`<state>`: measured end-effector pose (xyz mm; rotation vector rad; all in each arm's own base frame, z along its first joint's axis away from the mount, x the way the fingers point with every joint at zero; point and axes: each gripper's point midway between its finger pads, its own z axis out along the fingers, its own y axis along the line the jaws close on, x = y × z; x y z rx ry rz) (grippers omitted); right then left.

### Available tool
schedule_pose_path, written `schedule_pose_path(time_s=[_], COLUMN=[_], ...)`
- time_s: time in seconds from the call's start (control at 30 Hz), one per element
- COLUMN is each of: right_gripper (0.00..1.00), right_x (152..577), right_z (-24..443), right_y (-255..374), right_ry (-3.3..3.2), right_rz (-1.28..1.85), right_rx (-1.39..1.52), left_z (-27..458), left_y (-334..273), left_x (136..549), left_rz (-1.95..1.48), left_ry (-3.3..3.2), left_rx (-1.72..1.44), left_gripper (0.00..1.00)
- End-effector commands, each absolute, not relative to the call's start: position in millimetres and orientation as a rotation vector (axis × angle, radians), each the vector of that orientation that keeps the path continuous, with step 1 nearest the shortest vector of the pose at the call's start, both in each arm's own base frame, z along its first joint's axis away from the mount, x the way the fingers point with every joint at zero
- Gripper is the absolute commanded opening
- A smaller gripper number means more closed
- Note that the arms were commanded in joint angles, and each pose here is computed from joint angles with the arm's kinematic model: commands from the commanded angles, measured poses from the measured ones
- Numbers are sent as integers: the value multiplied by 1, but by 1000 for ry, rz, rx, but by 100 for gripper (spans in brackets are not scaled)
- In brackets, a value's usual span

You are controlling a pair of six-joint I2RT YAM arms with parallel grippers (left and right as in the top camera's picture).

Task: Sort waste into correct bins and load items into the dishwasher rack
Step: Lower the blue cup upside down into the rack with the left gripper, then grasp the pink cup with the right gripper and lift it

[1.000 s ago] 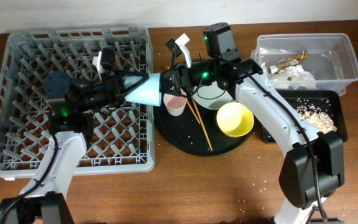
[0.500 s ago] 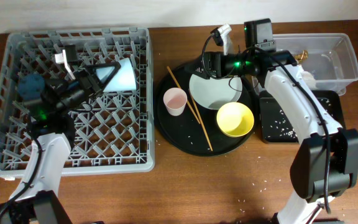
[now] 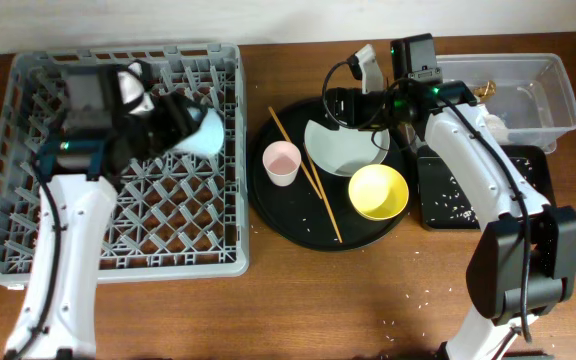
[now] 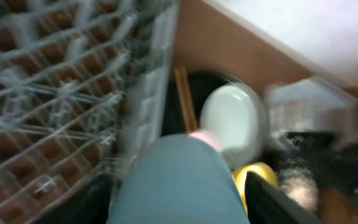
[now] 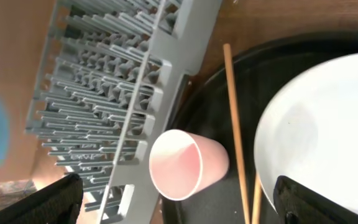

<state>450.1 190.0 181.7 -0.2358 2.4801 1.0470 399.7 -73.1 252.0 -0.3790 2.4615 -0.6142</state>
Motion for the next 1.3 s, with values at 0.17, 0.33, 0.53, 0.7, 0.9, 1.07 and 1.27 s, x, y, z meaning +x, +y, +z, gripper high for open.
schedule_pose_path(time_s=[0.17, 0.33, 0.53, 0.7, 0.9, 1.07, 1.27], right_gripper=[99, 98, 98, 99, 98, 98, 89], right_x=[450, 449, 449, 448, 448, 448, 438], right_z=[170, 170, 170, 168, 167, 167, 156], right_y=[184, 184, 184, 182, 182, 182, 198], right_ry=[2530, 2533, 2534, 2547, 2551, 2554, 2608], right_rz=[994, 990, 990, 975, 971, 972, 877], right_rx=[-200, -200, -200, -192, -189, -188, -213], left_z=[199, 166, 122, 95, 94, 94, 123], left_y=[-53, -68, -86, -86, -77, -77, -82], left_x=[351, 351, 352, 348, 346, 347, 372], left_rz=[42, 90, 158, 221, 300, 304, 197], left_ry=[2730, 2841, 2958, 3041, 3038, 3036, 2952], left_rx=[-368, -321, -246, -248, -250, -250, -287], left_gripper=[44, 44, 44, 43, 45, 87, 95])
